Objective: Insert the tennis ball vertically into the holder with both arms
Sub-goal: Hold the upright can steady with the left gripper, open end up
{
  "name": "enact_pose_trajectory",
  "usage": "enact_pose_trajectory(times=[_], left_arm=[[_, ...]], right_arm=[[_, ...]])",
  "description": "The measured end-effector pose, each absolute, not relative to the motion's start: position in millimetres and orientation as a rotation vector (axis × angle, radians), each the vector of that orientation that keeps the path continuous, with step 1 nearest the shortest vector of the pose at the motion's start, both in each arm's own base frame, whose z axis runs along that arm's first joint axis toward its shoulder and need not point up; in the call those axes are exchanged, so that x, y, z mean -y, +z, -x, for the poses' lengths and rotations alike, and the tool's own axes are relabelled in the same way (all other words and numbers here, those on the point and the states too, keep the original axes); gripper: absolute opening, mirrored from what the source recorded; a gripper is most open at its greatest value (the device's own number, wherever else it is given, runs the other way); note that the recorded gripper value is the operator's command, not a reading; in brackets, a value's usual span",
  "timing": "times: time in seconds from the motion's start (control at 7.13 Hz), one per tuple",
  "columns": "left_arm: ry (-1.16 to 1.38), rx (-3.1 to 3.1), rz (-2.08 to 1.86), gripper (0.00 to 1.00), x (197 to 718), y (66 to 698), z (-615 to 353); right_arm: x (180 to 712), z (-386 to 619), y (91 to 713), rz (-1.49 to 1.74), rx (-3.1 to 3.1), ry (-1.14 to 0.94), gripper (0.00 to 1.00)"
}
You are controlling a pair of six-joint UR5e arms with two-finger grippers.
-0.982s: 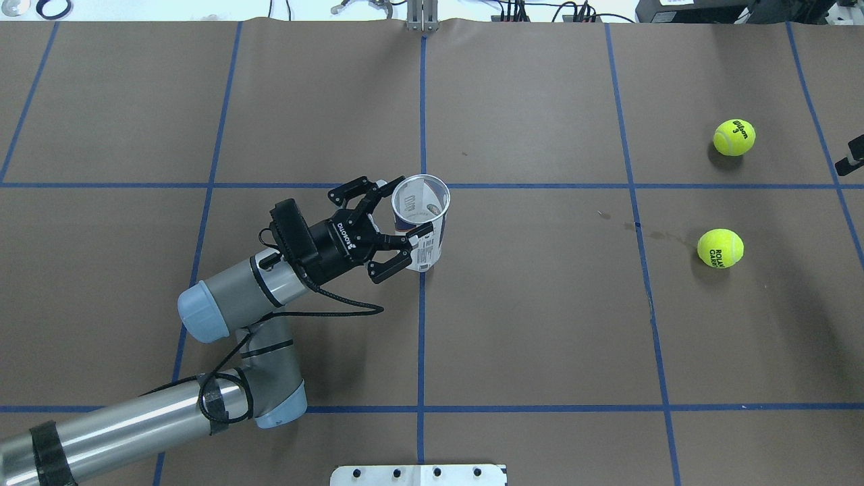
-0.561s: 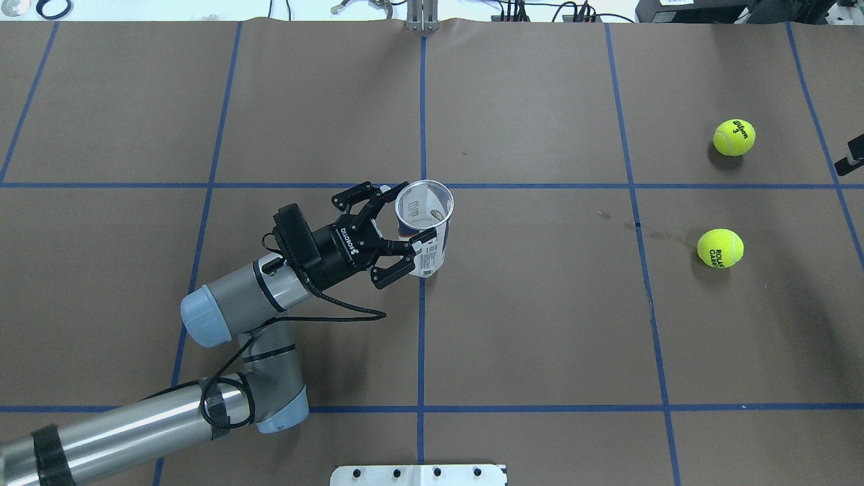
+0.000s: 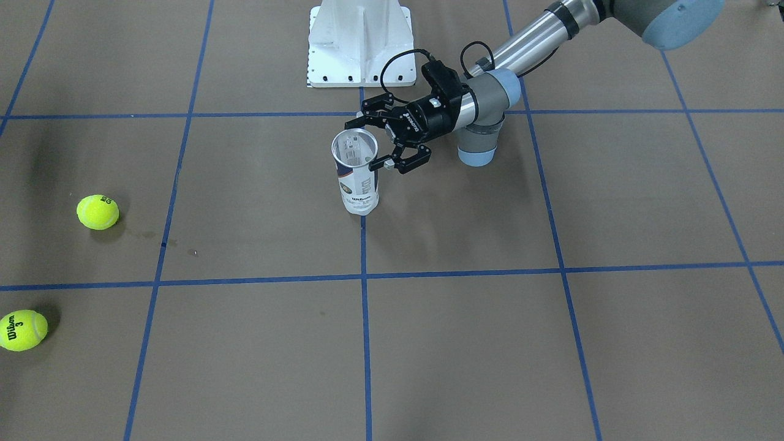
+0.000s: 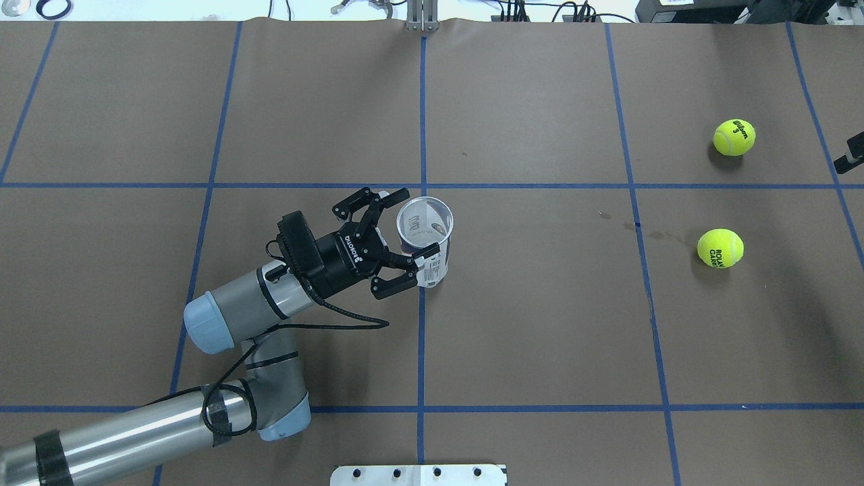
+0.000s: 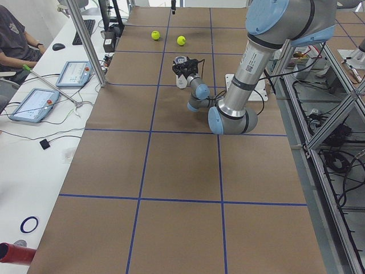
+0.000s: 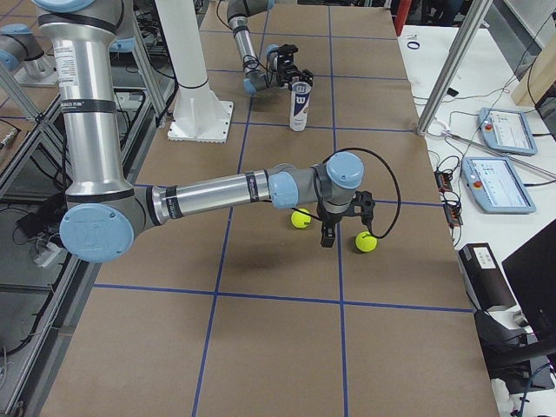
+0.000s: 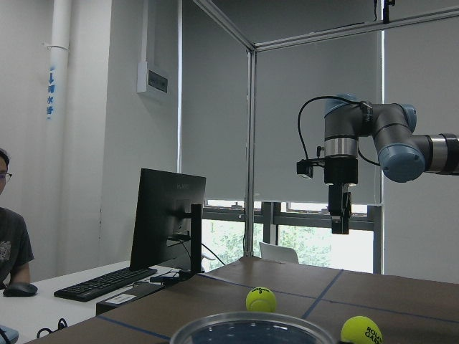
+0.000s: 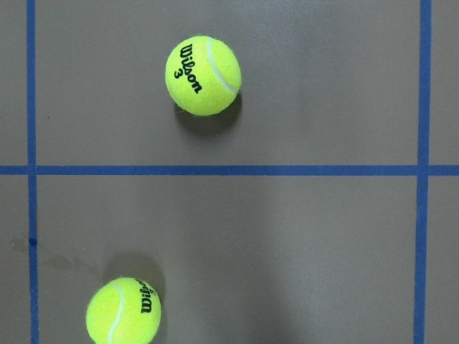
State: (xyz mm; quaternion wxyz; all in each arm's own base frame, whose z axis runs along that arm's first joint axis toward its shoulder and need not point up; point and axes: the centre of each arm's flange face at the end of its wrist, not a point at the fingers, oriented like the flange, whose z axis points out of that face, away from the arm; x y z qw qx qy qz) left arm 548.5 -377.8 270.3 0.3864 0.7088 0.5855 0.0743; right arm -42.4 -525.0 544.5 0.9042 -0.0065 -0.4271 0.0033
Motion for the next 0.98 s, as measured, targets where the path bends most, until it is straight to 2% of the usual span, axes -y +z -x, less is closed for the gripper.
enact_pose_trajectory(times=[0.98], left_arm=[[0.17, -1.538, -1.774, 0.99, 370, 276, -532]], right_arm=[[526, 43, 543, 0.012, 0.883, 0.004, 0.99]])
